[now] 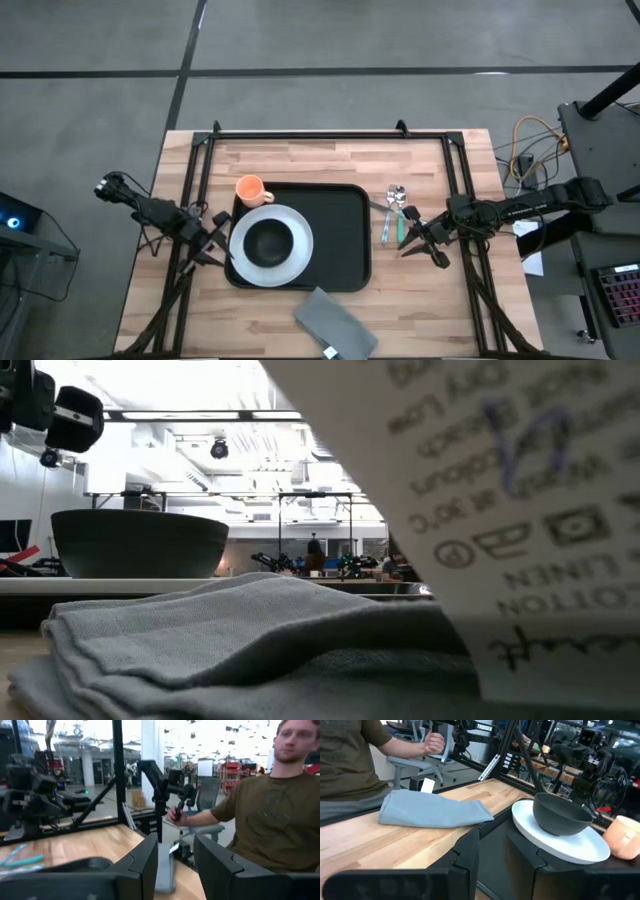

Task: Set up tray
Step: Put the gray table napkin on the right side of the white plate

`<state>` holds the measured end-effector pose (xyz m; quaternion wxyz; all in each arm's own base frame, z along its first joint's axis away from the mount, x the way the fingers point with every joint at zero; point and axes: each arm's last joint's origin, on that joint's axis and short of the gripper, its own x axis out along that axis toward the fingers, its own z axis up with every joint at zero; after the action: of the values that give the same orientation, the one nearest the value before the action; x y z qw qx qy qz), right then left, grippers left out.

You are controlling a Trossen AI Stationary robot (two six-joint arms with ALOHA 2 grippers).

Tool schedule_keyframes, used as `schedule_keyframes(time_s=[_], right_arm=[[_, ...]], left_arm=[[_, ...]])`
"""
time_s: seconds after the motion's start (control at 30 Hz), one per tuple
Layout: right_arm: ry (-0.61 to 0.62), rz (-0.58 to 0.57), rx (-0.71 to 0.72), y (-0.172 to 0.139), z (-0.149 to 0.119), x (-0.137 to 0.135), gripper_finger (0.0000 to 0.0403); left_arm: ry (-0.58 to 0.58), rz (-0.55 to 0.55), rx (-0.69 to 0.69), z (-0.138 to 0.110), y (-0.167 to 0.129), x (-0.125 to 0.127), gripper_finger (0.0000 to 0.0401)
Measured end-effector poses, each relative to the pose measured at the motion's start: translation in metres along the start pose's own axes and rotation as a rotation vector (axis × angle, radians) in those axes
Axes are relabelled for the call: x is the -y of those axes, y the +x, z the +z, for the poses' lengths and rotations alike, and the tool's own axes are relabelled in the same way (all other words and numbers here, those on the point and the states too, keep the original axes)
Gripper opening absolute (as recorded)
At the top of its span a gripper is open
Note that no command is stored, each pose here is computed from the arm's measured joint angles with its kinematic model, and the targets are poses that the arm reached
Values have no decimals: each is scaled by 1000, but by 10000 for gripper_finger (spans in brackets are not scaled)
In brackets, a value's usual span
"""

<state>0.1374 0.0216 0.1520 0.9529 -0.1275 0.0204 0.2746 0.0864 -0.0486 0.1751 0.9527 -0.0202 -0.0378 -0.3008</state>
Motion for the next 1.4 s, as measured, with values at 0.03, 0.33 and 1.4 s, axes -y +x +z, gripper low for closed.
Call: schedule_keyframes(time_s=[0.03,0.33,1.4], right_arm=[[8,0,-1,0,0,0,73],[31,1,-3,0,0,0,72],[252,-12,154,-1,16,3,70]], left_arm=[[-3,0,-14,-1,0,0,107],[-27,7,-100,-9,0,0,107],[-36,9,-180,-16,4,-1,107]])
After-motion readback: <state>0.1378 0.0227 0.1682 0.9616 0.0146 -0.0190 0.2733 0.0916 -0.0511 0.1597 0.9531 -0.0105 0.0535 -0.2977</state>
